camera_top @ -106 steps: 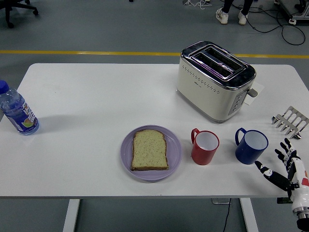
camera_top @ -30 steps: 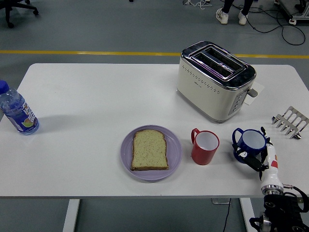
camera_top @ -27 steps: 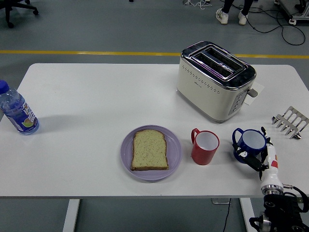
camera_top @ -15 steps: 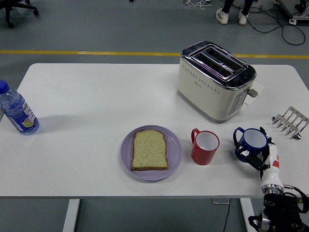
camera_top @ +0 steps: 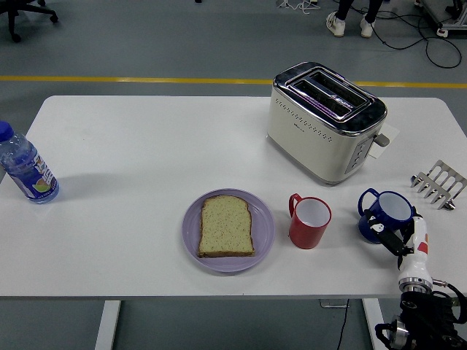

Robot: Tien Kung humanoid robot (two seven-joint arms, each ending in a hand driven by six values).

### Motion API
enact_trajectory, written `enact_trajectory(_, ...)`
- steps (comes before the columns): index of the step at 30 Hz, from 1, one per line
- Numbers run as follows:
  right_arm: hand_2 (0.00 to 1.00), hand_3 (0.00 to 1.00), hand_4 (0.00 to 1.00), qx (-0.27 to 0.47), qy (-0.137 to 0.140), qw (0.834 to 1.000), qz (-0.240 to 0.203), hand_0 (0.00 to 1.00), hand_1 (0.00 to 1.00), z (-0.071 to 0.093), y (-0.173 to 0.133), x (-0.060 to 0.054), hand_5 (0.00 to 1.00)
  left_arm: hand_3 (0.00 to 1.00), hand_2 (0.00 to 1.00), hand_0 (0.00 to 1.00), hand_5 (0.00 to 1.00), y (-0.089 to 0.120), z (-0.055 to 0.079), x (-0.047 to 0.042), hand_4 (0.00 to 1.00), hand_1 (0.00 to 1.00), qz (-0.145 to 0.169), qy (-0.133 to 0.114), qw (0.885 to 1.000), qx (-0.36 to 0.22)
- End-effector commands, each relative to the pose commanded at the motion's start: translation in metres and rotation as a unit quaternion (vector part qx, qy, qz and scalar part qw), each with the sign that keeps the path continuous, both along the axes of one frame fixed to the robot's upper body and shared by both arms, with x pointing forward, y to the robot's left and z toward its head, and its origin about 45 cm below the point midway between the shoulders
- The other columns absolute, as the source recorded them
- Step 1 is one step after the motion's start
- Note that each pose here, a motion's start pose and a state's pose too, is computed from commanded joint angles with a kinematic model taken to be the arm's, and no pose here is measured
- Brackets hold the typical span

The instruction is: Pick up the cup,pour liquid into bread,place the cup on the desk

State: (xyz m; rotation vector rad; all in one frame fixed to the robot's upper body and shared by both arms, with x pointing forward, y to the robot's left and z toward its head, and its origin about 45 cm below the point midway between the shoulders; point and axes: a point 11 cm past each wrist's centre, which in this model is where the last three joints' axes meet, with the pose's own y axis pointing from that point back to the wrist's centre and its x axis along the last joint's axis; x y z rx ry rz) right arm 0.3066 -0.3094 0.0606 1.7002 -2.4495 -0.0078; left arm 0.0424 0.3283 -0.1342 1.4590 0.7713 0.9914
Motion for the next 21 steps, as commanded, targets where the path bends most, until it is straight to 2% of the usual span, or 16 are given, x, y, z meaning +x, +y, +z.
enact_trajectory(3, 0.644, 0.693, 0.822, 0.003, -0.004, 1.000, -0.004, 0.610, 0.559, 0.001, -0.001, 0.000, 0.075, 0.546, 0.656, 0.637, 0.846, 0.000, 0.000, 0.0002, 0.320, 0.645, 0.000, 0.000, 1.000, 0.000)
enact_trajectory(4, 0.619, 0.677, 0.799, 0.003, -0.005, 1.000, -0.005, 0.574, 0.515, 0.001, -0.002, 0.000, 0.057, 0.547, 0.656, 0.637, 0.846, 0.000, 0.000, 0.0002, 0.320, 0.646, 0.000, 0.000, 1.000, 0.000)
enact_trajectory(9, 0.619, 0.677, 0.799, 0.004, -0.011, 1.000, -0.013, 0.574, 0.515, 0.004, -0.005, 0.000, 0.057, 0.547, 0.656, 0.637, 0.846, 0.000, 0.000, 0.0009, 0.320, 0.646, 0.001, -0.001, 1.000, 0.000)
enact_trajectory(10, 0.589, 0.664, 0.744, 0.003, -0.012, 1.000, -0.014, 0.533, 0.463, 0.005, -0.005, 0.000, 0.004, 0.547, 0.656, 0.636, 0.846, 0.000, 0.000, 0.0009, 0.320, 0.646, 0.001, -0.001, 1.000, 0.000)
enact_trajectory(15, 0.589, 0.664, 0.744, 0.005, -0.014, 1.000, -0.011, 0.533, 0.463, 0.010, -0.008, 0.004, 0.004, 0.547, 0.656, 0.636, 0.846, 0.000, 0.000, 0.0013, 0.320, 0.646, 0.001, -0.001, 1.000, 0.000)
enact_trajectory(16, 0.542, 0.567, 0.708, 0.001, -0.014, 1.000, -0.006, 0.477, 0.422, 0.012, -0.009, 0.006, 0.002, 0.548, 0.656, 0.636, 0.846, 0.000, 0.000, 0.0014, 0.320, 0.646, 0.001, -0.001, 1.000, 0.000)
enact_trajectory(21, 0.542, 0.567, 0.708, -0.015, -0.024, 1.000, 0.002, 0.477, 0.422, 0.023, -0.014, 0.010, 0.002, 0.548, 0.656, 0.636, 0.846, 0.000, 0.000, 0.0017, 0.320, 0.646, 0.003, -0.002, 1.000, 0.000)
